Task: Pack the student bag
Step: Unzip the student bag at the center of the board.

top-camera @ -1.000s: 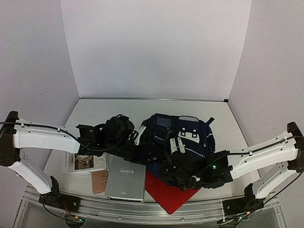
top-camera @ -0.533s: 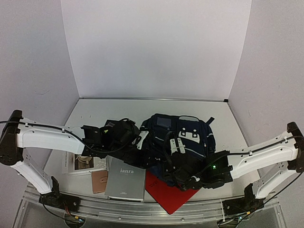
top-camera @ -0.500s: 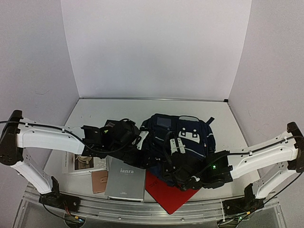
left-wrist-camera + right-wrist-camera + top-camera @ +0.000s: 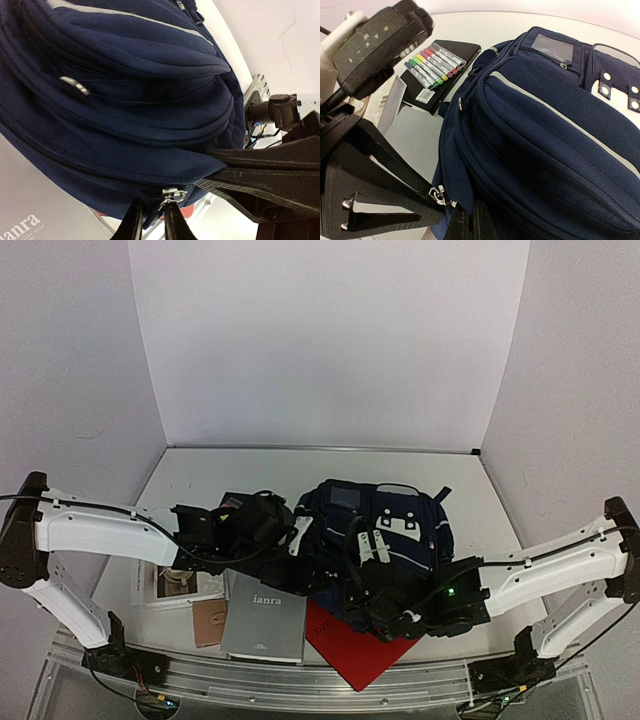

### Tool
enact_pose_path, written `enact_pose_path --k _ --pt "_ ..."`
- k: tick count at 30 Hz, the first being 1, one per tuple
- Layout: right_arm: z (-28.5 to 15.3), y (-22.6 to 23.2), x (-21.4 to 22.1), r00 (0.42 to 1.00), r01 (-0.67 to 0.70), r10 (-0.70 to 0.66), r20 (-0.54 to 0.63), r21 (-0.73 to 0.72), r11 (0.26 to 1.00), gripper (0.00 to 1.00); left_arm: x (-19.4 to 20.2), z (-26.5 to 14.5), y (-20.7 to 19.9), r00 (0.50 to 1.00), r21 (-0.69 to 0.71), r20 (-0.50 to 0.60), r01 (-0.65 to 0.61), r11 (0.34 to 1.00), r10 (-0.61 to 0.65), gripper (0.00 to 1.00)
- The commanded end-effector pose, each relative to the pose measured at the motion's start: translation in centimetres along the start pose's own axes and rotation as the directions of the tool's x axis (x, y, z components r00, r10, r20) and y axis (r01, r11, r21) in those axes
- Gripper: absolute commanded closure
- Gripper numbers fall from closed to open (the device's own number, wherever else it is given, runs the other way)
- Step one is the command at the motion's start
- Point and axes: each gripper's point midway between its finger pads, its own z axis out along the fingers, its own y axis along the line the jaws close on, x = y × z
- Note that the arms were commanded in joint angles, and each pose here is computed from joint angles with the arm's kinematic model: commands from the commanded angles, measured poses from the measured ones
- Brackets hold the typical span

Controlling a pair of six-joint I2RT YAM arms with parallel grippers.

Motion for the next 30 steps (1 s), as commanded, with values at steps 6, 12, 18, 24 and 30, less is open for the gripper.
enact_pose_path --k 6,12,18,24,30 --pt "-1.0 0.1 -3.6 0.992 -0.072 0.071 0.102 0.008 0.997 1.0 -1.9 -1.1 2.1 0.992 -0.145 0.114 0.071 0.987 -0.055 1.0" --pt "-1.1 -0.4 -3.2 0.994 -0.066 0.064 0.087 0.02 0.998 1.0 -1.7 -2.2 6.6 0.975 -0.284 0.139 0.204 0.937 -0.171 1.0" --pt "-1.2 -1.2 -2.9 0.997 -0.044 0.04 0.072 0.052 0.998 1.0 -1.9 -3.4 10.1 0.953 -0.336 0.166 0.297 0.894 -0.254 1.0" --pt "-1.5 -1.8 -2.7 0.998 -0.033 0.029 0.058 0.07 0.997 1.0 -2.5 -4.9 13.0 0.934 -0.365 0.198 0.35 0.863 -0.296 1.0" --pt "-1.6 -1.7 -2.6 0.999 -0.011 0.008 0.047 0.069 0.998 1.0 -3.1 -5.9 15.4 0.933 -0.426 0.2 0.357 0.832 -0.298 1.0"
